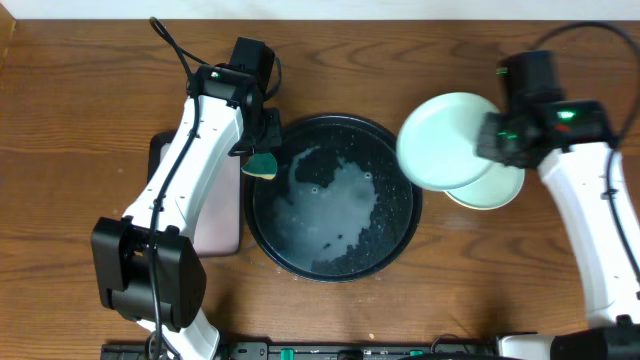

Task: Clean dirty plates on tray and stack at the side
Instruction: 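Lower the plate onto the plate stack and release it, then place the sponge on the white tray and open the left gripper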

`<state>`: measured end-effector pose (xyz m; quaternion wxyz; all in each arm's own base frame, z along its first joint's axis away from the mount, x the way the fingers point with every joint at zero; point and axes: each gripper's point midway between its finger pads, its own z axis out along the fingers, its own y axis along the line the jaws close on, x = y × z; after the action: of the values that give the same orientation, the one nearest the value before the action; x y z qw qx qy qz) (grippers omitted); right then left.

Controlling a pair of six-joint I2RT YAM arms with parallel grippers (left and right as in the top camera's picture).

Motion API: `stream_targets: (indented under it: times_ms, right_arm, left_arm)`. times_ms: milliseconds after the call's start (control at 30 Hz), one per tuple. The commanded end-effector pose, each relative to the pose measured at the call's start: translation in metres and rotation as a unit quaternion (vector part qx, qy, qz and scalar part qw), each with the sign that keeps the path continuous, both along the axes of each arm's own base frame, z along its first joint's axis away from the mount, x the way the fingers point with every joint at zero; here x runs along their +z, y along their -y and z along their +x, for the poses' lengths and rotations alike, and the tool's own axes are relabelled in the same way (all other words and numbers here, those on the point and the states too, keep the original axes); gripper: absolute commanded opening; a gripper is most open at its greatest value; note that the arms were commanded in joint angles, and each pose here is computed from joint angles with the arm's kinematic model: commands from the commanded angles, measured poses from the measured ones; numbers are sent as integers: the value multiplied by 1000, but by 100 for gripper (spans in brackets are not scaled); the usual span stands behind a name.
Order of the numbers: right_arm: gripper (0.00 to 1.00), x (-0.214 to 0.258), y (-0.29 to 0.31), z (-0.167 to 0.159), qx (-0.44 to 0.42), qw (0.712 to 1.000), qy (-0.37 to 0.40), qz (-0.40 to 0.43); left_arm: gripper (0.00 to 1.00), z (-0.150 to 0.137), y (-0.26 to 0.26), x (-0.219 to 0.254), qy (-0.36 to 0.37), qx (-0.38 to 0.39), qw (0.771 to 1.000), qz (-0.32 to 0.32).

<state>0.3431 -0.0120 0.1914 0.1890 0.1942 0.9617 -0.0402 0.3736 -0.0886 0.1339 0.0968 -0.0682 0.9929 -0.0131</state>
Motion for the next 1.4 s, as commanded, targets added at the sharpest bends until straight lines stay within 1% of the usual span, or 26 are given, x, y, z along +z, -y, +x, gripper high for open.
stream_targets:
  times_ms: [0, 100, 200, 333, 433, 500, 567, 633, 667, 733, 800, 833, 900, 1000, 1100, 1233, 1367]
  right_arm:
    - [1, -21, 32, -10, -55, 998, -20, 18]
    - [1, -46, 61, -18, -99, 994, -29, 22]
    - [1, -71, 77, -24, -125, 991, -28, 30]
    - [1, -97, 80, -21, -130, 991, -11, 38]
    - [2, -110, 73, -14, -116, 992, 8, 51]
    - [8, -114, 67, -11, -105, 993, 16, 60]
    - [11, -115, 66, -9, -102, 993, 18, 59]
    - [19, -115, 64, -7, -92, 994, 20, 56]
    - [27, -114, 63, -6, -90, 994, 21, 56]
    - [55, -112, 57, -4, -82, 994, 24, 73]
    - [68, -105, 46, 1, -63, 992, 28, 102]
    - [72, -100, 41, 3, -55, 991, 31, 116]
    - [77, -86, 31, 9, -33, 989, 36, 138]
    - [82, -59, 24, 17, 0, 987, 47, 151]
    - [83, -40, 23, 20, 19, 988, 51, 144]
    - [86, -33, 15, 20, 41, 988, 48, 140]
    - [86, -34, 11, 18, 46, 988, 41, 142]
  left_arm:
    - [8, 1, -2, 2, 1, 6, 1000, 1]
    - [7, 1, -2, 2, 1, 6, 1000, 1]
    - [8, 1, -2, 2, 1, 6, 1000, 1]
    - [8, 1, -2, 2, 2, 5, 1000, 2]
    - [7, 1, -5, 2, 2, 1, 1000, 3]
    - [7, 2, -12, 3, 0, 2, 1000, 5]
    - [7, 1, -22, 6, -4, 4, 1000, 8]
    - [7, -1, -35, 10, -8, 8, 1000, 11]
    - [7, -3, -43, 12, -11, 10, 1000, 12]
    - [8, -6, -57, 13, -18, 14, 1000, 16]
    - [8, -11, -70, 13, -28, 22, 999, 18]
    - [7, -13, -76, 12, -35, 25, 999, 19]
    - [7, -18, -86, 11, -46, 24, 998, 22]
    - [8, -22, -100, 7, -55, 32, 998, 23]
    - [7, -24, -113, -2, -59, 45, 997, 22]
    - [7, -31, -121, -24, -71, 53, 996, 22]
    - [8, -36, -120, -50, -74, 53, 996, 22]
